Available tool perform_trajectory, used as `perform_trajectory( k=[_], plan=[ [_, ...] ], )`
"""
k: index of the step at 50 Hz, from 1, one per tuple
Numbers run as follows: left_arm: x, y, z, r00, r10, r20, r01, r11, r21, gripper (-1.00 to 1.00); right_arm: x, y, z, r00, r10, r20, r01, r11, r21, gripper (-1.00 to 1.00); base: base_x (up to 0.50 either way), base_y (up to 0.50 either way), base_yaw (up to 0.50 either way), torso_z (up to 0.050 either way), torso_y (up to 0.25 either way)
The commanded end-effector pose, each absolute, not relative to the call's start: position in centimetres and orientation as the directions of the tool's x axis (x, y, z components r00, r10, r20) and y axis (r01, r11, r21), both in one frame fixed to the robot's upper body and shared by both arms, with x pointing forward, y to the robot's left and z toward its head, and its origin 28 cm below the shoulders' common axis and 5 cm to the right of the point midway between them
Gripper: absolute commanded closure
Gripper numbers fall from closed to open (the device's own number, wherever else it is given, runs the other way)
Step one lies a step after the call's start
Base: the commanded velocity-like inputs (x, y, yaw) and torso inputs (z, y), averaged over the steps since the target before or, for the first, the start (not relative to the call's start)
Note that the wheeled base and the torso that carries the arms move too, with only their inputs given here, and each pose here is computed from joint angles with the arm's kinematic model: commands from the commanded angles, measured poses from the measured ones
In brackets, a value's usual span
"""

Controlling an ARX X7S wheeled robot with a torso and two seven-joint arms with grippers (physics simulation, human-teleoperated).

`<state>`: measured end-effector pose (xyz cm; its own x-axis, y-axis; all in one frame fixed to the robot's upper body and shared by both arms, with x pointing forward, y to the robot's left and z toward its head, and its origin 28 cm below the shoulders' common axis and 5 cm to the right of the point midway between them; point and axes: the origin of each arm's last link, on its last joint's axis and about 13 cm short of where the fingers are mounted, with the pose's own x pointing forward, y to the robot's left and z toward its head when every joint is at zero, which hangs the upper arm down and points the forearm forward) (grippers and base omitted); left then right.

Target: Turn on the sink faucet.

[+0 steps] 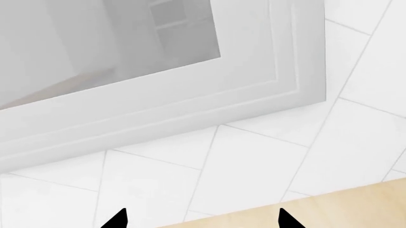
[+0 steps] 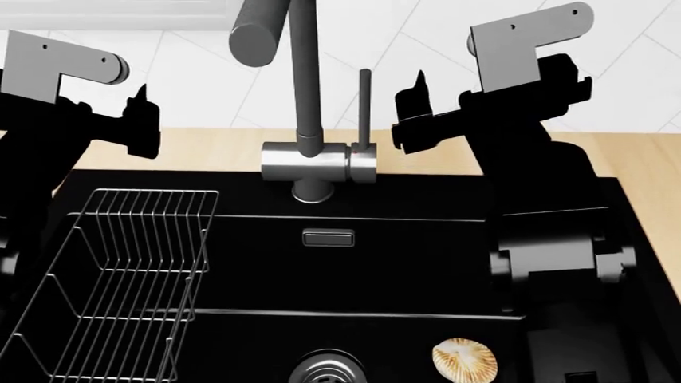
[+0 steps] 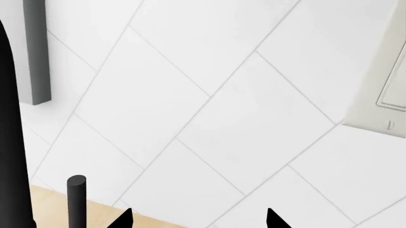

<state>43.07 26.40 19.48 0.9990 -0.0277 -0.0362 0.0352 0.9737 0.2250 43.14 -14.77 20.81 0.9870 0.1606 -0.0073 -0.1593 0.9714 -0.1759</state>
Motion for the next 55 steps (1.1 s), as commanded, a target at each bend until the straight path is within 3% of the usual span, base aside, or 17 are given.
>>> perform_trajectory(
  k=[1, 29, 46, 55],
  plan=[
    [43.0, 26.7, 19.5, 0.999, -0.035, -0.017, 0.038, 0.977, 0.208, -1.00, 43.4, -14.3, 21.2, 0.984, 0.177, 0.004, -0.173, 0.970, -0.171, -1.00, 0.00, 0.00, 0.00, 0.000, 0.000],
    [43.0, 27.0, 19.6, 0.999, -0.030, 0.012, 0.026, 0.967, 0.254, -1.00, 41.0, -13.5, 22.6, 0.972, 0.235, 0.030, -0.228, 0.963, -0.144, -1.00, 0.00, 0.00, 0.00, 0.019, -0.130],
    [43.1, 27.2, 20.0, 1.000, 0.005, 0.013, -0.008, 0.981, 0.195, -1.00, 41.2, -11.8, 23.0, 0.942, 0.336, 0.015, -0.331, 0.934, -0.135, -1.00, 0.00, 0.00, 0.00, 0.007, -0.055],
    [43.0, 27.1, 19.6, 1.000, -0.009, 0.008, 0.007, 0.980, 0.200, -1.00, 43.4, -10.3, 22.5, 0.933, 0.358, -0.031, -0.360, 0.926, -0.112, -1.00, 0.00, 0.00, 0.00, 0.000, 0.000]
  ],
)
